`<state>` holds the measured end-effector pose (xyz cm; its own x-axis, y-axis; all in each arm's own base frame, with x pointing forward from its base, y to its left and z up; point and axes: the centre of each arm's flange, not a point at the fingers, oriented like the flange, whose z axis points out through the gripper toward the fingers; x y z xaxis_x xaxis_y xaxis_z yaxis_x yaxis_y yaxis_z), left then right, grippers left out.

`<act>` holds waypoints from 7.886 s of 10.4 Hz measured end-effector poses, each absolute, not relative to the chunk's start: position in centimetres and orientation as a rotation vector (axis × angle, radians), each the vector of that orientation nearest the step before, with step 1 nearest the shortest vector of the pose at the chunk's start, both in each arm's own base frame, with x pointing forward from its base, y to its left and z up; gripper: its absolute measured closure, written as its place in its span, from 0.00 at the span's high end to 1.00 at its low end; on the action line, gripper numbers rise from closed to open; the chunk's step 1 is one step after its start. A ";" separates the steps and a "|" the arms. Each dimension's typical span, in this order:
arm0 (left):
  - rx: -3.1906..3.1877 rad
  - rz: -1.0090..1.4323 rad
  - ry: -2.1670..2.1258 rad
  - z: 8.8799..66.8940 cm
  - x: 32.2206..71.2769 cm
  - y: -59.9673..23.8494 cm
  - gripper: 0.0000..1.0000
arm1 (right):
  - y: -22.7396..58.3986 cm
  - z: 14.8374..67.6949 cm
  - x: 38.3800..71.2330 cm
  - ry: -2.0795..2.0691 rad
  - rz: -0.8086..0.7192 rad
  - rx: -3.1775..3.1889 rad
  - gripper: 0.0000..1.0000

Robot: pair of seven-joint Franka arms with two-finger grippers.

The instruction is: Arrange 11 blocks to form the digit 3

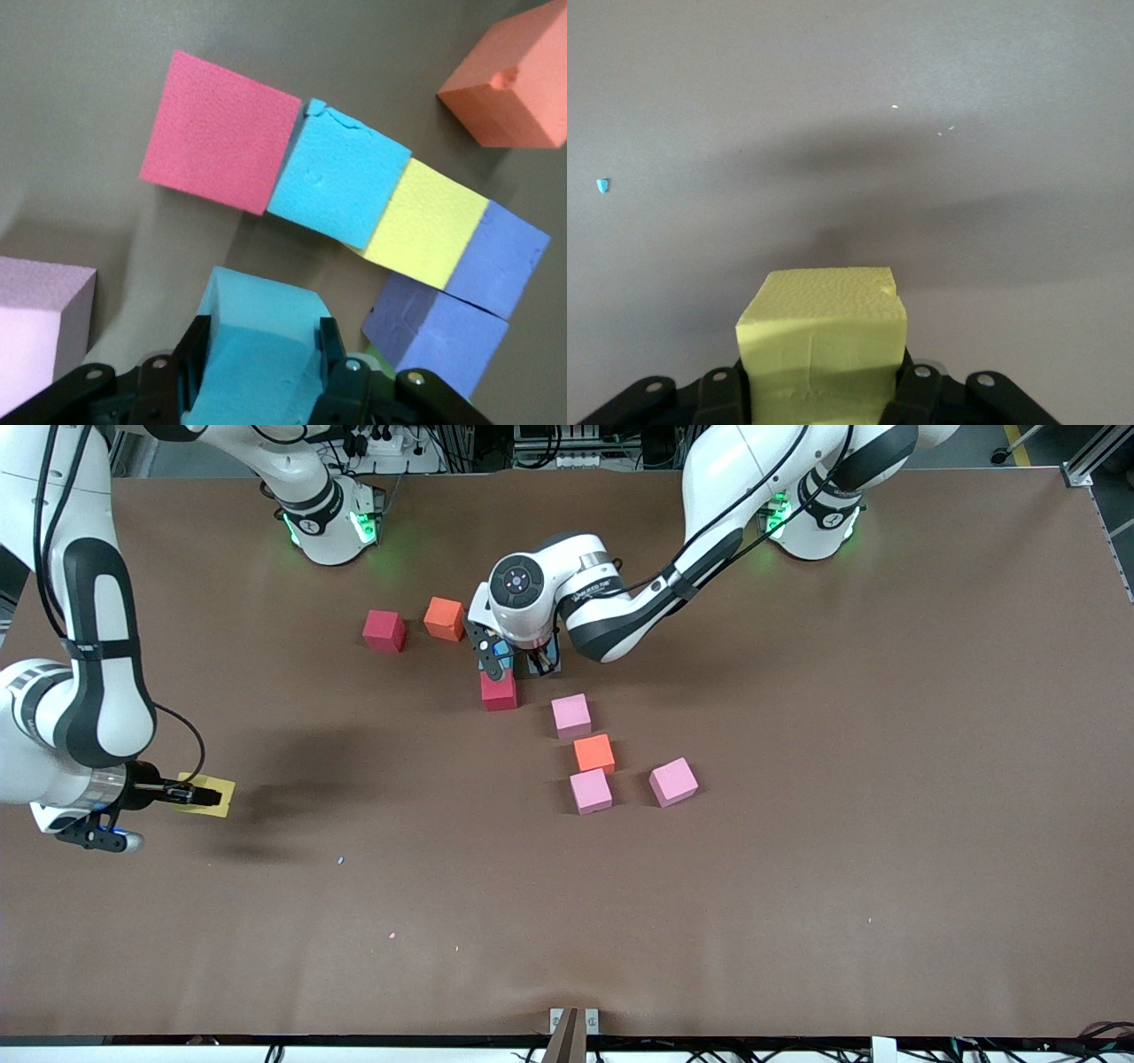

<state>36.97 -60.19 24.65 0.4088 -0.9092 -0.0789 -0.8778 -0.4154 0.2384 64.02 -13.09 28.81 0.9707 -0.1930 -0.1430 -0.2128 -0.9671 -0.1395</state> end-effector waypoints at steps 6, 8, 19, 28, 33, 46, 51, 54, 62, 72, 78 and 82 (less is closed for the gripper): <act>2.446 -0.261 -1.663 21.5 35.2 -62.3 0.54 | -13.3 28.3 63.6 0.315 0.212 -2.960 0.53; 2.434 -0.259 -1.680 21.5 35.0 -62.4 0.54 | -13.4 28.3 63.6 0.317 0.213 -2.960 0.53; 2.408 -0.275 -1.713 20.5 34.9 -62.3 0.54 | -13.4 28.2 63.5 0.318 0.214 -2.960 0.53; 2.413 -0.278 -1.697 20.4 34.3 -62.7 0.54 | -13.4 28.2 63.5 0.318 0.215 -2.960 0.53; 2.416 -0.277 -1.692 20.4 34.4 -62.6 0.52 | -13.4 28.2 63.5 0.318 0.215 -2.960 0.53; 2.424 -0.275 -1.680 20.5 34.5 -62.7 0.49 | -13.4 28.1 63.5 0.319 0.217 -2.959 0.53; 2.387 -0.268 -1.726 20.5 34.5 -62.7 0.49 | -13.4 28.1 63.5 0.319 0.216 -2.959 0.53; 2.386 -0.268 -1.727 20.5 34.5 -62.7 0.49 | -13.4 28.1 63.5 0.320 0.215 -2.960 0.53; 2.337 -0.259 -1.788 20.4 34.7 -62.6 0.81 | -13.4 28.1 63.5 0.318 0.214 -2.960 0.53; 2.356 -0.248 -1.786 23.8 35.3 -62.7 1.00 | -11.7 28.1 63.9 0.308 0.212 -2.955 0.53; 2.527 -0.138 -1.636 32.2 43.0 -57.4 1.00 | -2.0 29.0 65.6 0.124 0.199 -2.980 0.53; 2.557 0.022 -1.595 31.3 48.0 -54.5 1.00 | 8.5 29.1 65.2 -0.013 0.219 -2.996 0.53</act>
